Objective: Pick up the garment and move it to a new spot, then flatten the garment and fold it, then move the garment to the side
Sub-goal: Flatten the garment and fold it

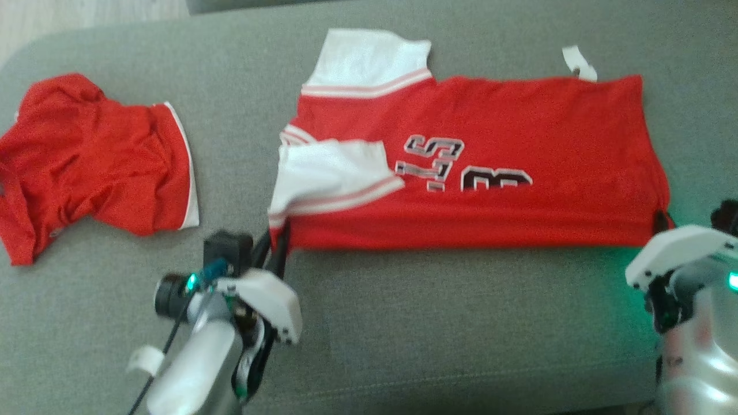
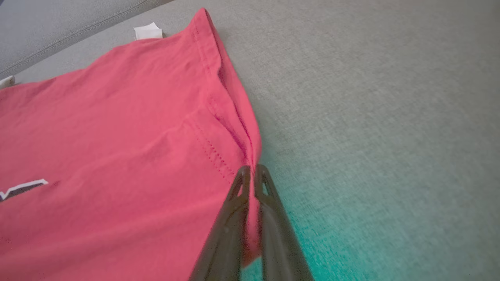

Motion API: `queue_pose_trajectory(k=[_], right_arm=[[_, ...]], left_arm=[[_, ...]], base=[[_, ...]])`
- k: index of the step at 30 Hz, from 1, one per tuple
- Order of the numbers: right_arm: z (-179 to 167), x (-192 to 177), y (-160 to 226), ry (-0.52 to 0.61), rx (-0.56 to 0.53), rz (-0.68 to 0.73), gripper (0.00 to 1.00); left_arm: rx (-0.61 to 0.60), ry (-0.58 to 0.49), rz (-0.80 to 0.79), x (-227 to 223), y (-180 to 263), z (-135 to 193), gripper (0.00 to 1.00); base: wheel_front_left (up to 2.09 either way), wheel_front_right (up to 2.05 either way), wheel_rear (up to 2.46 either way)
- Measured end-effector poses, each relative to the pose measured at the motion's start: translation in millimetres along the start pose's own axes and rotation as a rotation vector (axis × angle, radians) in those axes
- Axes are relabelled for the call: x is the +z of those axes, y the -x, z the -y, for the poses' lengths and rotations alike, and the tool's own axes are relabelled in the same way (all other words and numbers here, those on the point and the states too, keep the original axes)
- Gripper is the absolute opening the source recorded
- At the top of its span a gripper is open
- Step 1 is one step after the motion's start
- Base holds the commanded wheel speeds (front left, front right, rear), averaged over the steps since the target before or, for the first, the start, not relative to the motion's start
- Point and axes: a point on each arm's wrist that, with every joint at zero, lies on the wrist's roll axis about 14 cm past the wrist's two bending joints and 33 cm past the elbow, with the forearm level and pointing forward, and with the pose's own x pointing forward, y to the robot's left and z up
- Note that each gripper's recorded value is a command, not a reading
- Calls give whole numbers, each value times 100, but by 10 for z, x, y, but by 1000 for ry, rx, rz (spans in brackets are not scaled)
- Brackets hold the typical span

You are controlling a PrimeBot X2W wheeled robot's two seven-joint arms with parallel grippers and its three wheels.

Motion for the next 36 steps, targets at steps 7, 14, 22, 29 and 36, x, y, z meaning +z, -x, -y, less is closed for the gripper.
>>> queue_pose_trajectory(k=[7, 14, 22, 29, 36], right_arm=[[179, -95, 273, -37, -12, -12, 0], [380, -143, 514, -20, -40, -10, 100], [127, 450, 527, 17, 28, 215, 100], [-226, 867, 385, 82, 97, 344, 100], [-539, 1178, 171, 158, 153, 407, 100]], left_arm=[[-39, 19, -77, -220, 311, 151, 0], [-90, 5, -112, -269, 406, 294, 45], [-29, 11, 22, 84, 169, 100, 100], [-94, -57, 158, 710, -420, 140, 100], [-212, -201, 32, 791, -1166, 174, 100]], base=[[0, 0, 0], [0, 0, 0], [0, 0, 0], [0, 0, 0], [0, 0, 0]])
